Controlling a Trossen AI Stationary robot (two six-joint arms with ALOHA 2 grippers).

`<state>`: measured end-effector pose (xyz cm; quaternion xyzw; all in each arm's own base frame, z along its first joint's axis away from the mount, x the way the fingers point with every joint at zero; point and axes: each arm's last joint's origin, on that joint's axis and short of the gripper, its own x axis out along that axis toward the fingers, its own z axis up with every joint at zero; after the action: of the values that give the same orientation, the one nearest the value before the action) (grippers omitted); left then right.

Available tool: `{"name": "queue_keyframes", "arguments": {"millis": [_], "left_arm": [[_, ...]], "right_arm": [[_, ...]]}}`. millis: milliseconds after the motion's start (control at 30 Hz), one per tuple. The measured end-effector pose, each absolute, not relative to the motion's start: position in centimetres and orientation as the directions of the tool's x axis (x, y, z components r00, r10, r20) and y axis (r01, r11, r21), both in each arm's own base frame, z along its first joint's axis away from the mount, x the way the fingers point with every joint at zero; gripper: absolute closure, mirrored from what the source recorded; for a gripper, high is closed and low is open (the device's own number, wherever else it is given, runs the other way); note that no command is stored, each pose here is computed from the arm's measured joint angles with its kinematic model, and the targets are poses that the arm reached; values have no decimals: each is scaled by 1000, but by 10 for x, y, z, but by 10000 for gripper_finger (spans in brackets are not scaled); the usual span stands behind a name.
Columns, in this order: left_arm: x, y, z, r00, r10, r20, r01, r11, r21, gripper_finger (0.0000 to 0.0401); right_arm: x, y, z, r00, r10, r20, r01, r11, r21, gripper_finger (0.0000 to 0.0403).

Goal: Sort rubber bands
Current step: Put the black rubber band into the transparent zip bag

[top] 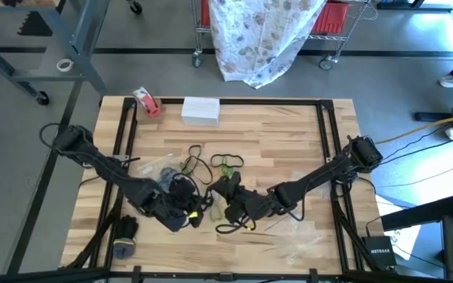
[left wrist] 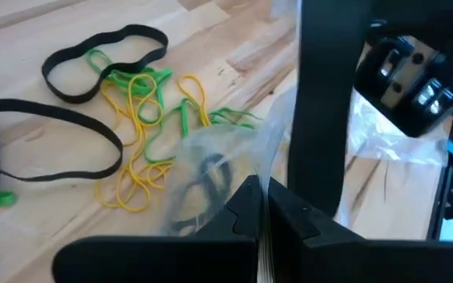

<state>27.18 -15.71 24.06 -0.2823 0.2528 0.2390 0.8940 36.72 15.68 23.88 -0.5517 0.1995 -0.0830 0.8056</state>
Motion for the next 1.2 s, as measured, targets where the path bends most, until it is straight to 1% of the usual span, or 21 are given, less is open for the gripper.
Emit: {"name": "queue_keyframes", "arguments": {"millis": [100, 200, 267, 433, 533, 700, 933, 1067, 1133, 1200], "left_arm": [[271, -154, 245, 762, 286, -581, -570, 722, -392, 400], [272, -151, 247, 763, 293, -576, -573, 719, -393, 400], [273, -148, 248, 764, 297, -573, -573, 722, -389, 400], [278, -144, 251, 780, 299, -550, -560, 725, -401, 400], [281, -144, 253, 794, 293, -533, -546, 729, -412, 400], [282, -142, 253, 794, 297, -530, -547, 729, -412, 400], [283, -141, 254, 795, 300, -526, -545, 734, -405, 400], [285, -139, 254, 797, 304, -522, -542, 740, -398, 400], [285, -140, 255, 804, 300, -513, -534, 744, -402, 400], [286, -141, 257, 815, 292, -501, -518, 754, -403, 400]], "right_arm": [[366, 159, 239, 908, -350, -230, -98, 357, -929, 398], [365, 164, 239, 918, -318, -236, -116, 354, -928, 398], [365, 165, 238, 929, -276, -248, -140, 360, -923, 398], [364, 168, 230, 934, -137, -329, -265, 352, -898, 398], [366, 167, 227, 931, -132, -341, -266, 397, -879, 398], [371, 165, 221, 929, -43, -368, -287, 543, -789, 398], [373, 169, 222, 935, 54, -351, -316, 577, -753, 398], [374, 170, 223, 920, 176, -351, -382, 605, -699, 398], [375, 166, 223, 917, 176, -358, -384, 637, -669, 398], [378, 159, 222, 924, 130, -359, -342, 697, -630, 398]]}}
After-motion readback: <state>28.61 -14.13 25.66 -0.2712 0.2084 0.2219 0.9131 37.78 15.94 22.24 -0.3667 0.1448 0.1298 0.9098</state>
